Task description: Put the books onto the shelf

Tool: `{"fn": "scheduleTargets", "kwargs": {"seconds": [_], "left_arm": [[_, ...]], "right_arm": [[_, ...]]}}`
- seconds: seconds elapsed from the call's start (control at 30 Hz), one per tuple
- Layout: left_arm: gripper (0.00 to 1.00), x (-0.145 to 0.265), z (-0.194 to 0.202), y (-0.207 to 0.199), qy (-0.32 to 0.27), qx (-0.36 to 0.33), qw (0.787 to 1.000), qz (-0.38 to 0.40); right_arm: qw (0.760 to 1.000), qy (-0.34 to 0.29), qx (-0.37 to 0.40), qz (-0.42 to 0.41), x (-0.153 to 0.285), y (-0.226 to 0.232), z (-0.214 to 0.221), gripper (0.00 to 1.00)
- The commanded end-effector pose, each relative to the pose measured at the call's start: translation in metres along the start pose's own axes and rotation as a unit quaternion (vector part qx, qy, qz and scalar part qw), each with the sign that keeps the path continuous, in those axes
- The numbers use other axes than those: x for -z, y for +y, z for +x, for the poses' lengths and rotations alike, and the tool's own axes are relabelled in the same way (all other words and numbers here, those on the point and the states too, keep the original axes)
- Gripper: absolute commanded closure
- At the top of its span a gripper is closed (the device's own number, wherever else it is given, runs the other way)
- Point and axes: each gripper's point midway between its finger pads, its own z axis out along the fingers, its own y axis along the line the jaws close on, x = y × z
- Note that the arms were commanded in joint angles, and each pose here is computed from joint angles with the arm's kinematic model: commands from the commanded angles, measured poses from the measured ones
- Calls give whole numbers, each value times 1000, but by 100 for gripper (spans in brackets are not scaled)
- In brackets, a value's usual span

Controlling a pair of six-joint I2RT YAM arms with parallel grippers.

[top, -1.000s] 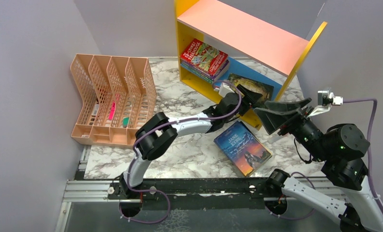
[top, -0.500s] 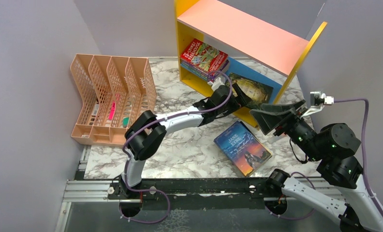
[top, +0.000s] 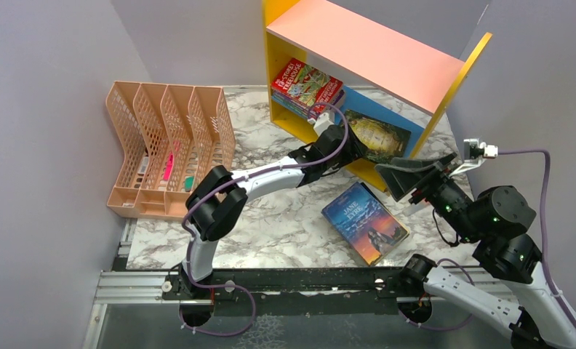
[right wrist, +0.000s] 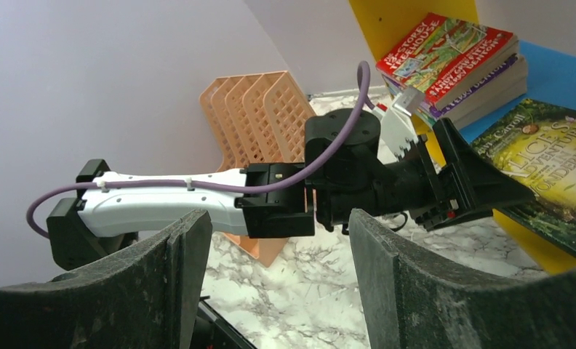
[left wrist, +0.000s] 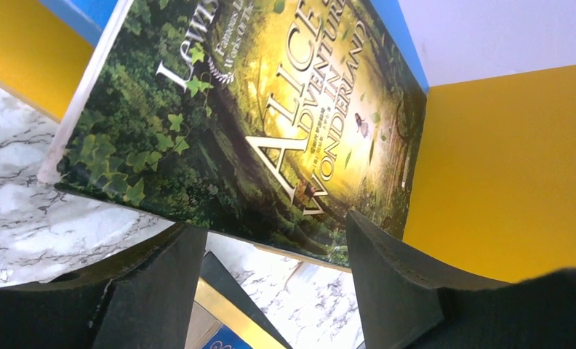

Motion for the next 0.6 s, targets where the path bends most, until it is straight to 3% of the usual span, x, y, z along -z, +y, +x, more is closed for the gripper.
{"fn": "scheduleTargets", "kwargs": {"seconds": [0.0, 0.4, 0.57], "left_arm": [[31, -1, -18, -16, -29, -12, 999, 8], [46, -15, -21, -25, -16, -4, 1000, 24], [47, -21, -30, -19, -13, -12, 1000, 15]], "right_arm": [[1000, -2, -9, 21, -1, -9, 4, 27], [999, -3, -8, 40, 0, -18, 8, 27], [999, -2, -6, 45, 1, -21, 9, 27]]}}
